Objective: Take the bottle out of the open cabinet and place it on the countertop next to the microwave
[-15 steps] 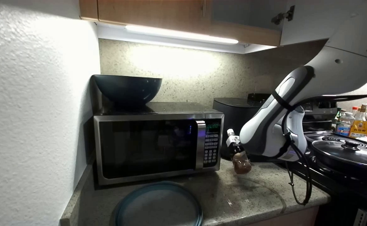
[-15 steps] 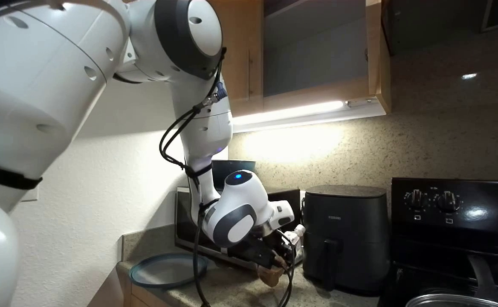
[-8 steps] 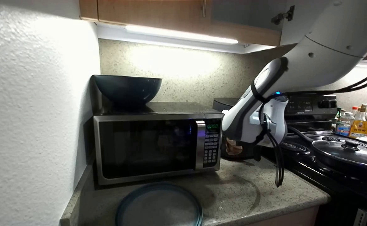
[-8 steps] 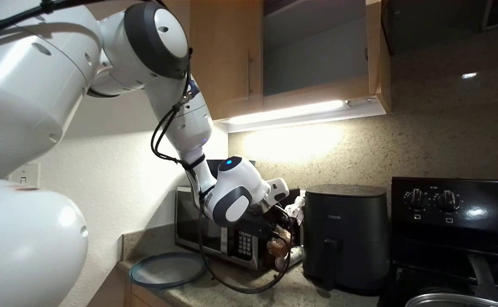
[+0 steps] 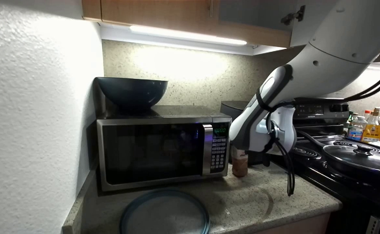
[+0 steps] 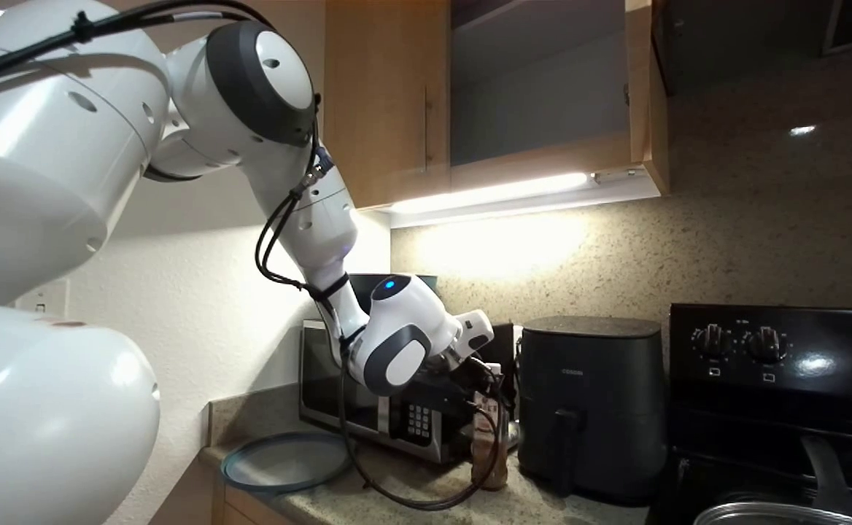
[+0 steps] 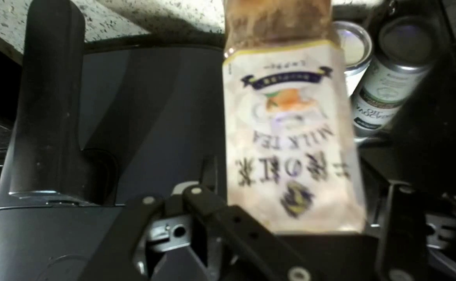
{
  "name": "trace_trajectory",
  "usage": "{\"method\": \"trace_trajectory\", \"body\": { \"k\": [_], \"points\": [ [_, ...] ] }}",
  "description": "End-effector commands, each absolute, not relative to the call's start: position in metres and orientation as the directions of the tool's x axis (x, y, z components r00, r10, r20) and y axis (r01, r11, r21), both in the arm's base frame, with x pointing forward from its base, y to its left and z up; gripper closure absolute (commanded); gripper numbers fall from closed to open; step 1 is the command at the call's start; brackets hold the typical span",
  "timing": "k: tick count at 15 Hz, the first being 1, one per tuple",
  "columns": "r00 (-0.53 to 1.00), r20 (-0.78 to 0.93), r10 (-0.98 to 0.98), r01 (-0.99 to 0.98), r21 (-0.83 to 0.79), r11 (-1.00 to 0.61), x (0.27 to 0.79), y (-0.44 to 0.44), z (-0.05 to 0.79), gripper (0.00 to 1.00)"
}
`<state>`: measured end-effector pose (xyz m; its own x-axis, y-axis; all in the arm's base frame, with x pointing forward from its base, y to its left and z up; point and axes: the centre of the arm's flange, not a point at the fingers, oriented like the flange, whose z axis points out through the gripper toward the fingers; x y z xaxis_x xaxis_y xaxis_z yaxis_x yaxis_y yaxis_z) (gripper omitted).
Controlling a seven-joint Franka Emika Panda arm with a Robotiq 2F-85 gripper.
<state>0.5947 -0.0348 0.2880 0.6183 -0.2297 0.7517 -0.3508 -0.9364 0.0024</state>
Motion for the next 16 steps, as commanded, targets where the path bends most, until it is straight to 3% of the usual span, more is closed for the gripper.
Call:
{"method": "trace_trajectory", "body": {
  "k": [1, 13, 14, 16],
  "points": [
    [0.682, 0.691, -0.240, -0.305, -0.030, -0.952, 0.582, -0.036, 0.300, 0.00],
    [0.853, 0.478, -0.211, -0.182, -0.107, -0.978, 0.483, -0.024, 0.326, 0.00],
    [0.840, 0.500, -0.211, -0.181, -0.108, -0.977, 0.512, -0.026, 0.311, 0.00],
    [0.849, 0.488, -0.203, -0.176, -0.100, -0.979, 0.499, -0.030, 0.308, 0.00]
  ]
}}
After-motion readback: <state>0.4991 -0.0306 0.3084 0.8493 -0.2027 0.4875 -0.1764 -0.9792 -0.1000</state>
